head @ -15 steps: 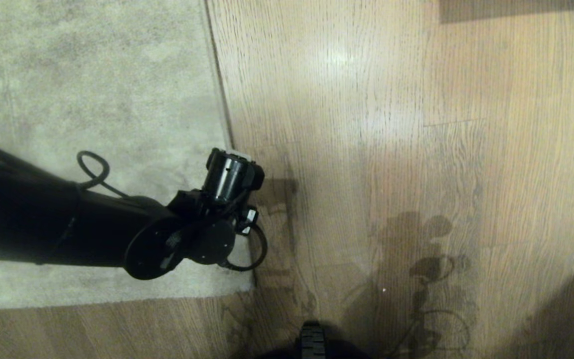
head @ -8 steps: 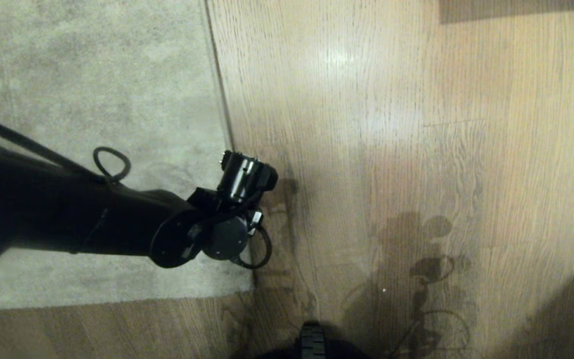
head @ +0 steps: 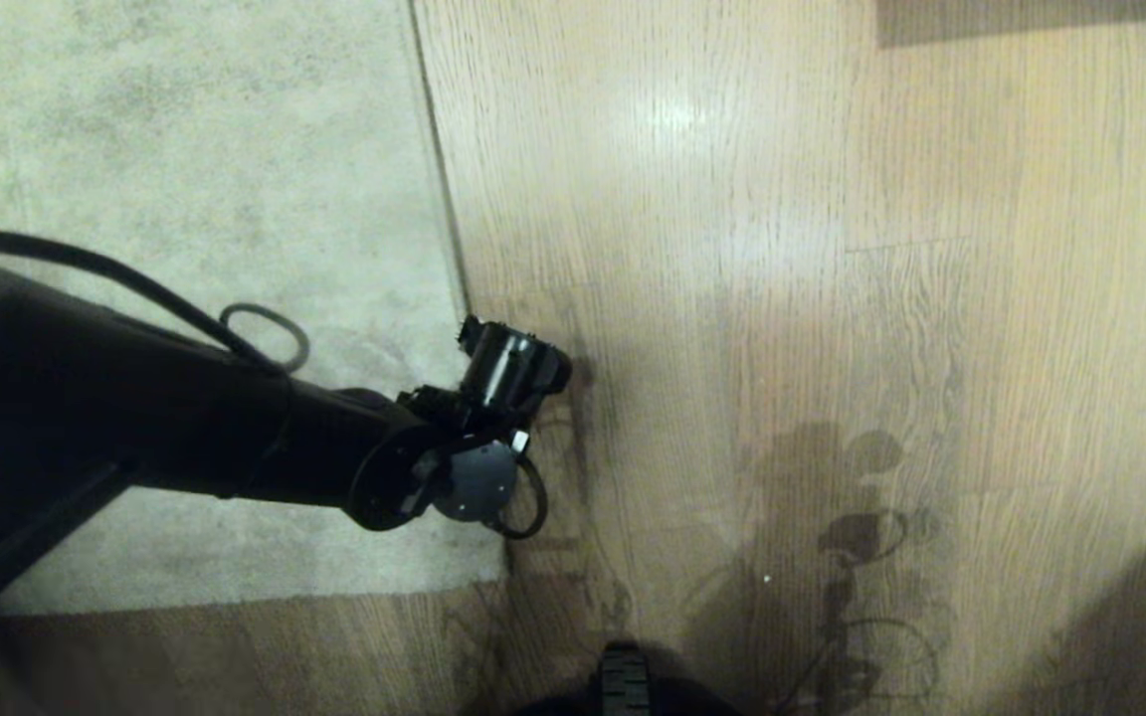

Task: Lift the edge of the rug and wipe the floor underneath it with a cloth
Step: Lift up the carpet

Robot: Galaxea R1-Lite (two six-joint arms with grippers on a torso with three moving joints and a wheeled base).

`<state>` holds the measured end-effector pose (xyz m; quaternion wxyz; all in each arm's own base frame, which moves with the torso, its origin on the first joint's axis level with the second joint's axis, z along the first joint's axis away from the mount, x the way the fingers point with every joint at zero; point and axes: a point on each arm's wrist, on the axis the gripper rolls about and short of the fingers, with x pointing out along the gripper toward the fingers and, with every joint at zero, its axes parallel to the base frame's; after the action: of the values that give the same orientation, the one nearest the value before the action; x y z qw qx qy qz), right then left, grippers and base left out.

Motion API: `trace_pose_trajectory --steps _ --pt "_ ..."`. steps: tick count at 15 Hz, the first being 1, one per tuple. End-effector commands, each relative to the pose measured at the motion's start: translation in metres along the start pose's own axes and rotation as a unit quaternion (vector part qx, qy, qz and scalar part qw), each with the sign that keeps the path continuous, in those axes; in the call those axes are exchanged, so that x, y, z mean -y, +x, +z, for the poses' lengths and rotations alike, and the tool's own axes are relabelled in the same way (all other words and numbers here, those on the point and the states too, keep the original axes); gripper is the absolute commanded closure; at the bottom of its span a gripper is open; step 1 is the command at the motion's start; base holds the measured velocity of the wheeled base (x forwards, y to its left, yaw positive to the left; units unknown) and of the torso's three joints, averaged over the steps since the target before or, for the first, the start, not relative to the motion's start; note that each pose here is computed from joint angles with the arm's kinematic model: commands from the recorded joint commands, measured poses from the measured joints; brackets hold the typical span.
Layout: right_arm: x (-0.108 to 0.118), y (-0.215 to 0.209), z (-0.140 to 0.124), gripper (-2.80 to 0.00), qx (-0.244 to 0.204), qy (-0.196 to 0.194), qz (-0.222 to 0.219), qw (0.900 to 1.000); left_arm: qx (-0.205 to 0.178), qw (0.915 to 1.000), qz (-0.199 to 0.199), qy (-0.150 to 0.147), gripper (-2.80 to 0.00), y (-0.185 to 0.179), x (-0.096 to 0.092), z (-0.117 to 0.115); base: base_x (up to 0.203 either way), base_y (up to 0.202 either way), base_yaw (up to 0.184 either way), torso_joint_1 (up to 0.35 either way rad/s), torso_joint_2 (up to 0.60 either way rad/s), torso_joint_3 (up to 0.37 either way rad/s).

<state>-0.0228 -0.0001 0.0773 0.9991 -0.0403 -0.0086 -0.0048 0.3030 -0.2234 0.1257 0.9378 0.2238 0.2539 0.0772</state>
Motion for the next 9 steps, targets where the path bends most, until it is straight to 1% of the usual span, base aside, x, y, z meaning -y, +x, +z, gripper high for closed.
trace_pose_trajectory --steps 1,3,5,6,9 --pt "0.0 0.0 0.0 0.0 0.0 0.0 0.0 1.0 -0.008 0.9999 0.006 0.006 -2.8 0.006 0.003 -0.004 0.0 0.0 0.0 0.0 0.0 0.0" --pt "0.0 0.0 0.0 0.0 0.0 0.0 0.0 1.0 -0.014 0.9998 0.01 0.01 -2.8 0.011 0.004 -0.007 0.0 0.0 0.0 0.0 0.0 0.0" --pt "0.0 0.0 0.0 0.0 0.0 0.0 0.0 1.0 -0.018 0.999 0.032 0.024 -2.8 0.016 0.004 -0.009 0.0 0.0 0.0 0.0 0.0 0.0" --pt "0.0 0.0 0.0 0.0 0.0 0.0 0.0 1.0 -0.02 0.9988 0.036 0.026 -2.8 0.017 0.003 -0.01 0.0 0.0 0.0 0.0 0.0 0.0" --pt "0.0 0.0 0.0 0.0 0.0 0.0 0.0 1.0 -0.024 0.9984 0.044 0.026 -2.8 0.021 -0.001 -0.01 0.0 0.0 0.0 0.0 0.0 0.0"
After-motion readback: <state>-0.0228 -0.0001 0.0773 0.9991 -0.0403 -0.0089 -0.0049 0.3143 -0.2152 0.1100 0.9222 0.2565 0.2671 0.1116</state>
